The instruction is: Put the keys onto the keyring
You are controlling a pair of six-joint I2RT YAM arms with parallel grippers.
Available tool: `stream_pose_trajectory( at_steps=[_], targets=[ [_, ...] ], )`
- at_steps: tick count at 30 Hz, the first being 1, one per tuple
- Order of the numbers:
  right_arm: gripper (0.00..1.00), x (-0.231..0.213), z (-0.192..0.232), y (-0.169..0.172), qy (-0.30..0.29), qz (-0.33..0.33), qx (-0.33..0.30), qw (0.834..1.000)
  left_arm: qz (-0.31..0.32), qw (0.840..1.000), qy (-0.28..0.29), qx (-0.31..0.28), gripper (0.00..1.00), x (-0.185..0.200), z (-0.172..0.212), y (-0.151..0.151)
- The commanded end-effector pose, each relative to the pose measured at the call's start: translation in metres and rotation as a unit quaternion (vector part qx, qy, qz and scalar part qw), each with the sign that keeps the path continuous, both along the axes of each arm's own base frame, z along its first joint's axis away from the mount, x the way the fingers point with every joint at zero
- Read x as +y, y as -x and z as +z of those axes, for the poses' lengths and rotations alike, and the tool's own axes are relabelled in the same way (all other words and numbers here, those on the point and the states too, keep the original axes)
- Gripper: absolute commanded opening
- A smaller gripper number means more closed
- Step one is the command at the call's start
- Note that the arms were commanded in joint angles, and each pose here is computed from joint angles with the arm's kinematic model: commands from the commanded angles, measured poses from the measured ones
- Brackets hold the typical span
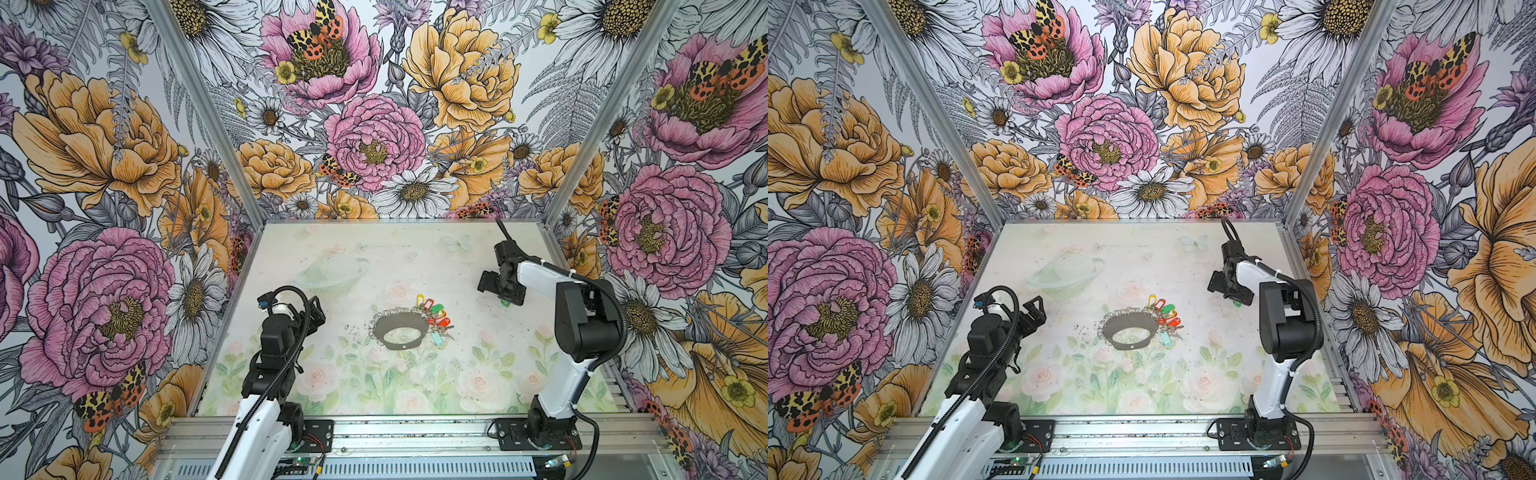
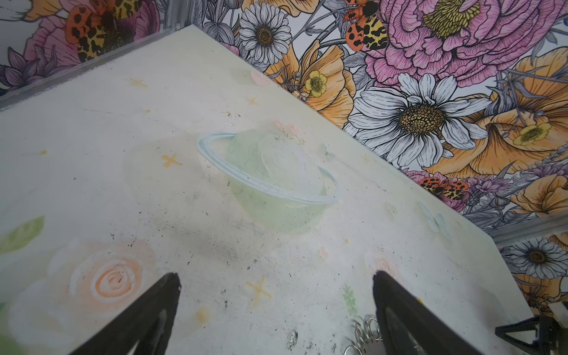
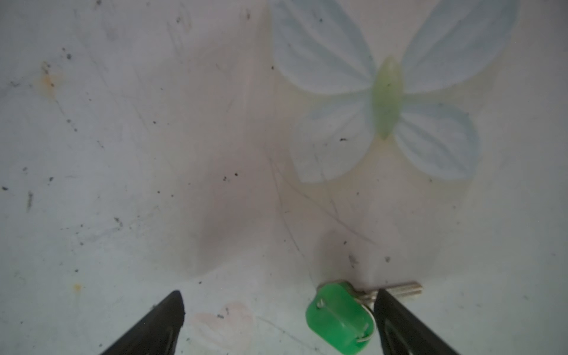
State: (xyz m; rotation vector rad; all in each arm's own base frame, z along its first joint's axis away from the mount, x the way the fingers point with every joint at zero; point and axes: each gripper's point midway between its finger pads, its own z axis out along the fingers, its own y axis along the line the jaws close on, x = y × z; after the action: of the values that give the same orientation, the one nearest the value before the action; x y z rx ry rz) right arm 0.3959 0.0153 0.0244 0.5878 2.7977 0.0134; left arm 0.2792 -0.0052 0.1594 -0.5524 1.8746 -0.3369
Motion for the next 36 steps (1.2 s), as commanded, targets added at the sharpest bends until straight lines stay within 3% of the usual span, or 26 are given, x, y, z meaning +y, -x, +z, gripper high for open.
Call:
stream_pose_trajectory(
  at_steps=[1, 14, 17, 23, 26, 30, 36],
  targets=[
    [0.96, 0.004, 0.000, -0.001, 0.007, 0.012, 0.000, 1.000, -0.006, 1.000, 0.002, -0.007, 0.99, -0.001, 0.001, -0.002],
    [0.90, 0.104, -0.002, 0.029, -0.035, 0.112, 0.013, 0.993, -0.009, 1.000, 0.003, -0.005, 0.98, -0.002, 0.000, -0.003],
    [0.89, 0.133, 0.009, 0.035, -0.047, 0.146, 0.002, 0.988, -0.009, 1.000, 0.004, -0.003, 0.99, -0.002, -0.001, -0.003],
    [0.88, 0.148, 0.048, 0.033, -0.028, 0.194, -0.053, 0.979, -0.053, 0.999, 0.011, 0.004, 0.99, -0.021, 0.000, -0.009],
    [0.88, 0.165, 0.054, 0.033, -0.040, 0.223, -0.059, 0.972, -0.105, 0.993, 0.036, 0.027, 0.99, -0.056, -0.001, -0.011],
    [0.86, 0.195, 0.059, 0.032, -0.053, 0.263, -0.065, 0.961, -0.196, 0.976, 0.069, 0.069, 0.98, -0.129, -0.004, 0.002],
    [0.86, 0.201, 0.066, 0.018, -0.039, 0.252, -0.087, 0.963, -0.281, 0.950, 0.081, 0.111, 0.98, -0.224, -0.015, 0.026]
  ],
)
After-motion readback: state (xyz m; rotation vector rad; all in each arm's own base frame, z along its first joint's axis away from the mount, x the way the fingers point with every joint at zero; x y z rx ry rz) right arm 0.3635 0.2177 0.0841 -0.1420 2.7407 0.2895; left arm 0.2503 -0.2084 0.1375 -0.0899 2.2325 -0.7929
